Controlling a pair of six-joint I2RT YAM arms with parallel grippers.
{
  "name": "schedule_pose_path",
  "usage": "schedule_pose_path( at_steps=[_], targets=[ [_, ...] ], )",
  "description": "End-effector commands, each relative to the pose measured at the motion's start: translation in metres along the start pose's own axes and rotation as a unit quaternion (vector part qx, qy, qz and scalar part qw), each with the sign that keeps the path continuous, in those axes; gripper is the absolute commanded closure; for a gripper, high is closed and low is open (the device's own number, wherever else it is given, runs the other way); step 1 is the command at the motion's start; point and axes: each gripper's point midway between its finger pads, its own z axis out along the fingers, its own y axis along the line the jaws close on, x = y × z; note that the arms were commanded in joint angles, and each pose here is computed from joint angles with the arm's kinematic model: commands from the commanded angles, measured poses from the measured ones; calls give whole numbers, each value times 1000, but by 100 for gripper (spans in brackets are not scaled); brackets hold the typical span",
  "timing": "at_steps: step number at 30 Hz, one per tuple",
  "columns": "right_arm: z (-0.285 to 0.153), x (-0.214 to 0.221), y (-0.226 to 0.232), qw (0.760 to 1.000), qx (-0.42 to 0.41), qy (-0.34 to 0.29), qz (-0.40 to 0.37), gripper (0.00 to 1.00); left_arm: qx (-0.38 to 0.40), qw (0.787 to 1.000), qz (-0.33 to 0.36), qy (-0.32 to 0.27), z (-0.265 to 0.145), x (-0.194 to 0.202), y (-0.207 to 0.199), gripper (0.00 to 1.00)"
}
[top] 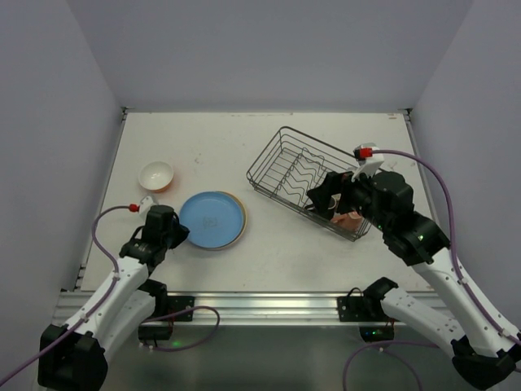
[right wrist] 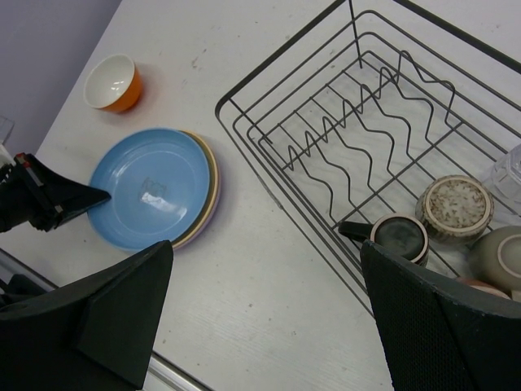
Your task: Unload the mixed dishes from the dish rack
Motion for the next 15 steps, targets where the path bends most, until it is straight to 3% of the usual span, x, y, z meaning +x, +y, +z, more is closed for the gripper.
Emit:
schedule_pose_path(
  at_steps=[1,15],
  targets=[
    [2,-5,-1,1000,0,-11,-6,1,32,999,-16,-3,0,-3,-14,100],
    [2,-4,3,1000,-9,-9,-4,1,67,997,-13,-29,-19,-23,-33,97]
  ],
)
